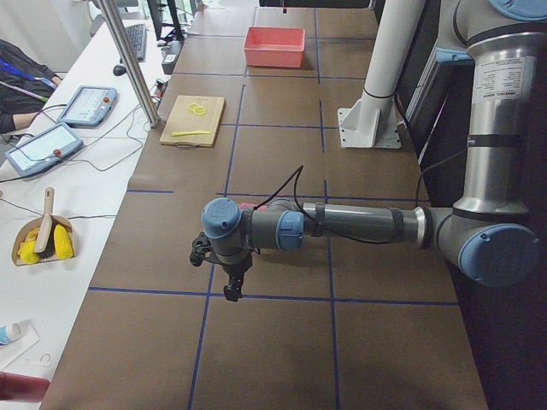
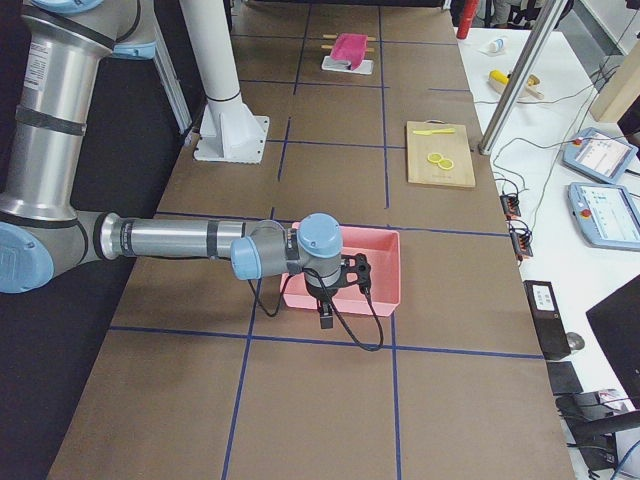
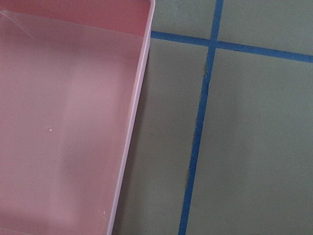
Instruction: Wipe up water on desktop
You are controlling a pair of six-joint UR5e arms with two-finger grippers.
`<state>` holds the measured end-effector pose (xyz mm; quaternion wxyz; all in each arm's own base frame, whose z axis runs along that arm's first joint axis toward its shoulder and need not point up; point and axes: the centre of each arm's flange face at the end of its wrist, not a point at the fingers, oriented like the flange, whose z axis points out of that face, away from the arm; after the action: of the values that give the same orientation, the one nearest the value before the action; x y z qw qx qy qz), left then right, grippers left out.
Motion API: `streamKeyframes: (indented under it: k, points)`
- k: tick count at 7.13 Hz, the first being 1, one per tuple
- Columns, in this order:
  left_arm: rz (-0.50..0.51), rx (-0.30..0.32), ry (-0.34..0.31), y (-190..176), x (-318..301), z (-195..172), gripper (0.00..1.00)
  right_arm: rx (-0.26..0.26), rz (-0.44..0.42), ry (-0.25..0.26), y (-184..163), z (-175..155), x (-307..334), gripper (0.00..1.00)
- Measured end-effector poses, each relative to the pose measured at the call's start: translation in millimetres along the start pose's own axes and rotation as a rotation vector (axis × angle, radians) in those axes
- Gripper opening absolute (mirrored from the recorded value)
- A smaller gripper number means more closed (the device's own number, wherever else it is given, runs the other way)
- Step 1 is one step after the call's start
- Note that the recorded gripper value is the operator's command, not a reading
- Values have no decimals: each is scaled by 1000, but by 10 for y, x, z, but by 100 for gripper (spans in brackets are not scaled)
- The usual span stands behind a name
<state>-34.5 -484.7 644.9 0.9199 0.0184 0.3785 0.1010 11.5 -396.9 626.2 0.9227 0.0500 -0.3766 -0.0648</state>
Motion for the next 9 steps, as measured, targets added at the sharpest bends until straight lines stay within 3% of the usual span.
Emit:
streamKeyframes:
  k: [3,7,9]
  points:
    - [29,28,-6,-36,27,-30,100,2,-2,-2,-18,-5,-7,100]
    - [164,182,-22,-275,234,-218,100,25,-4,-8,-218,-105,-139,100]
    - [132,209,23,-346,346,-244,100,21,-2,-11,-293,-106,-224,100]
